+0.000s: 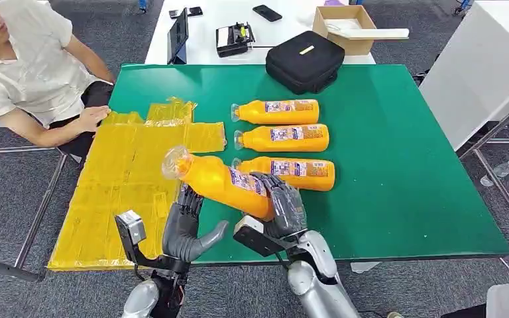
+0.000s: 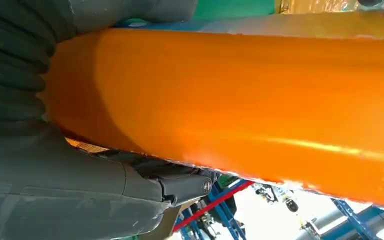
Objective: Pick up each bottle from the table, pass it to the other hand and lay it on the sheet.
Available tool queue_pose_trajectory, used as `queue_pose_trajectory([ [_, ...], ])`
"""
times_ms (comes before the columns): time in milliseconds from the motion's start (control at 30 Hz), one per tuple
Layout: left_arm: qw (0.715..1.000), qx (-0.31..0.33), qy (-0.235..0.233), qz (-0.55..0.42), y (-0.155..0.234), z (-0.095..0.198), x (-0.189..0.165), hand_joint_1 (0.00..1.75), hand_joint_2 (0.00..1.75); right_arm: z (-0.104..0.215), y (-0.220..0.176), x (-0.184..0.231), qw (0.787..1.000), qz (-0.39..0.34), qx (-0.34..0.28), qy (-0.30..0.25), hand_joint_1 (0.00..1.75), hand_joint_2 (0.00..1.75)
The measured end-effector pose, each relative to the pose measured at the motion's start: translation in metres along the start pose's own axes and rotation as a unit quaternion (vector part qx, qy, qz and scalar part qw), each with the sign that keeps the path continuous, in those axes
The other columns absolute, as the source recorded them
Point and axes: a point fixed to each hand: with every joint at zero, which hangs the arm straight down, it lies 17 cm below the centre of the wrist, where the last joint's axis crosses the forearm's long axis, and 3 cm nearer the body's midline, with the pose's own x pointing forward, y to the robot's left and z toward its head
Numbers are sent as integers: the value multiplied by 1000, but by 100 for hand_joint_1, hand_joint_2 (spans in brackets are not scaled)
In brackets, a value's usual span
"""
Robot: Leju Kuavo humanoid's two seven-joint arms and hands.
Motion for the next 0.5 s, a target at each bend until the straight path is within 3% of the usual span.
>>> queue_pose_trajectory([
  [267,1000,11,0,-5,8,-5,0,0,175,-8,7,7,999,49,14,-3,175,175],
  [500,1000,23,-3,8,15,-14,4,0,175,-9,20,25,998,51,29,-23,175,175],
])
